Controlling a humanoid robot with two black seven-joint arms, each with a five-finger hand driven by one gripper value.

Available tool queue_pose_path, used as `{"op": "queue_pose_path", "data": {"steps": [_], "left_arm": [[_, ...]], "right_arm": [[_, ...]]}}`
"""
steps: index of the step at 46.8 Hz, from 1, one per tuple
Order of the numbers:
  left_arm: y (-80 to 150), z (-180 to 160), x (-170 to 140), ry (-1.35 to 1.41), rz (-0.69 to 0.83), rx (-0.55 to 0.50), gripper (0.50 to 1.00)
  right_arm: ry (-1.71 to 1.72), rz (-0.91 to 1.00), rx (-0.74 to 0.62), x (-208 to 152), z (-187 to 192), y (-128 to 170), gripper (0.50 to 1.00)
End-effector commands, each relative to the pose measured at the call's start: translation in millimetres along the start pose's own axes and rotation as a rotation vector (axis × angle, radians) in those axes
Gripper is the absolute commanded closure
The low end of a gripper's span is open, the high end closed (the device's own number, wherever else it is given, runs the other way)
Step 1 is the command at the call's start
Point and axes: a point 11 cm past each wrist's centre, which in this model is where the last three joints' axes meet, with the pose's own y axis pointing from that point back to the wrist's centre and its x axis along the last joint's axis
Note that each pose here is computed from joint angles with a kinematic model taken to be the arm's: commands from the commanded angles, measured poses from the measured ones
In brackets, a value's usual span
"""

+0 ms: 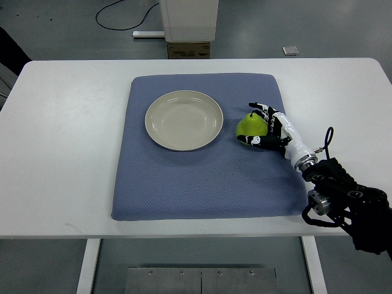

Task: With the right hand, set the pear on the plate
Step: 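Close the right hand fingers around the green pear, then lift the pear with the right hand toward the plate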

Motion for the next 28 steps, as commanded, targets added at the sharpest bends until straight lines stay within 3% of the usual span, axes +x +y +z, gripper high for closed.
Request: {"op": "queue_pose_path", "data": {"steps": [1, 4, 6, 8, 10, 11, 28], "left_arm": [[0.0, 0.2, -0.1, 0.0, 0.0, 0.0, 0.5], [0.2, -0.7, 0.0, 0.0, 0.0, 0.001, 0.5], [0.2, -0.7, 0.0, 0.0, 0.0, 0.001, 0.5], [0.0, 0.2, -0.1, 0.0, 0.0, 0.0, 0.5], [0.0, 0.1, -0.1, 0.0, 0.0, 0.0, 0.5], [0.0, 0.2, -0.1, 0.0, 0.0, 0.0, 0.5], [0.0, 0.1, -0.1, 0.0, 0.0, 0.0, 0.5]], "right_arm": [[0.0, -0.001, -0.004, -0.3, 1.8, 1.1, 0.544], [0.0, -0.001, -0.004, -0.3, 1.8, 1.1, 0.582], [0.002, -0.002, -0.005, -0.6, 2.1, 1.2, 0.644], [0.007, -0.009, -0.009, -1.7, 3.3, 1.9, 0.772], [0.013, -0.014, -0.014, -2.6, 4.9, 2.6, 0.96], [0.014, -0.015, -0.013, -2.8, 4.5, 2.3, 1.0], [0.0, -0.017, 0.052, -4.5, -24.1, -13.6, 1.0]]}}
